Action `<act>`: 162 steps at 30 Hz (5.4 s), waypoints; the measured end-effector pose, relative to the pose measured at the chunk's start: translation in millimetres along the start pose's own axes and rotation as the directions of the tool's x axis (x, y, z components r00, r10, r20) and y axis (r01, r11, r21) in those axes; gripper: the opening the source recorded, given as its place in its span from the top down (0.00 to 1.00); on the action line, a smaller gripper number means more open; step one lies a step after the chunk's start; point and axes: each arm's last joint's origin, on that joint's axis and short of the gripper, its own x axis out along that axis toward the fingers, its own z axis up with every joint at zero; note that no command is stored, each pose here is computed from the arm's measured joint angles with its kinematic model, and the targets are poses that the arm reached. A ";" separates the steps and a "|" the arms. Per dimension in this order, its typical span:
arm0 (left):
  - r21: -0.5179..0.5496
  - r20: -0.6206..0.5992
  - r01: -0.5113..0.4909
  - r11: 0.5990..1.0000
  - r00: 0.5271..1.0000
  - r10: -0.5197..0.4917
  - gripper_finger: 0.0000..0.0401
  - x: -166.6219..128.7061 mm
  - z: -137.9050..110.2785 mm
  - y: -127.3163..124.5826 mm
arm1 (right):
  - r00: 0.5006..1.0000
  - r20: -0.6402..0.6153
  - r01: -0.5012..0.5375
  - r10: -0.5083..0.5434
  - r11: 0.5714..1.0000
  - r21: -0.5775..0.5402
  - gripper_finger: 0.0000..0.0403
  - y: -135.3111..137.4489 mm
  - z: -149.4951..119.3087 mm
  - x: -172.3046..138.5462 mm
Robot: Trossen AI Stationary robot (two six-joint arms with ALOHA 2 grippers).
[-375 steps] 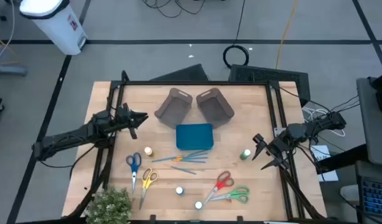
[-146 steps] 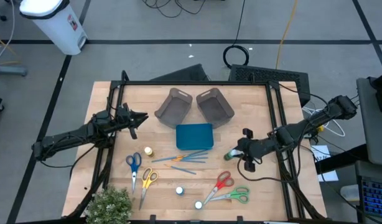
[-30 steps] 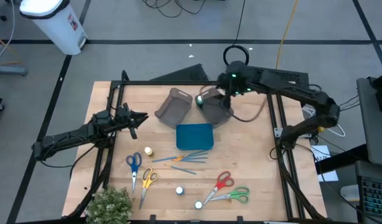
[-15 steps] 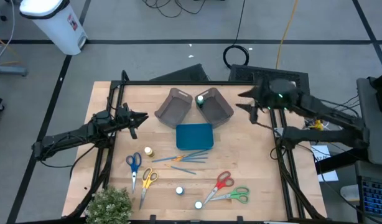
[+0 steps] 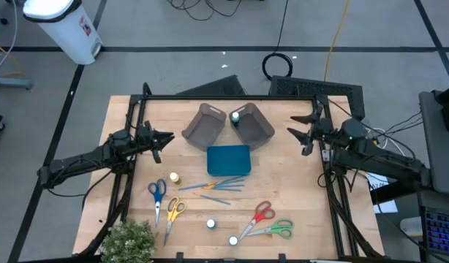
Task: Pick & Place Paint Supplies
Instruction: Put the yellow paint bottle into the right black bin
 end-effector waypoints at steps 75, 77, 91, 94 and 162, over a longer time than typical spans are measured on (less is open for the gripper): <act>-0.111 -0.701 0.175 0.978 0.684 -0.202 0.41 14.9 100.3 -69.9 | 0.999 0.046 0.005 -0.003 0.999 -0.041 0.50 -0.6 -22.1 23.7; -0.150 -0.792 0.083 0.985 0.586 -0.170 0.40 12.3 87.2 -71.7 | 0.999 0.043 0.004 -0.002 1.000 -0.030 0.50 -0.5 -22.4 23.7; -0.241 -0.830 0.055 0.969 0.506 -0.235 0.40 2.5 1.8 -91.0 | 0.990 0.047 -0.128 0.130 0.991 -0.034 0.50 3.3 -22.5 23.4; -0.248 -0.826 0.085 0.965 0.503 -0.257 0.40 -1.2 -18.1 -89.7 | 0.991 0.047 -0.127 0.129 0.991 -0.035 0.50 3.3 -22.5 23.4; -0.048 -0.153 0.239 0.970 0.958 -0.244 0.71 59.4 -3.9 -124.6 | 0.990 0.050 -0.126 0.128 0.991 -0.042 0.50 3.2 -22.2 23.5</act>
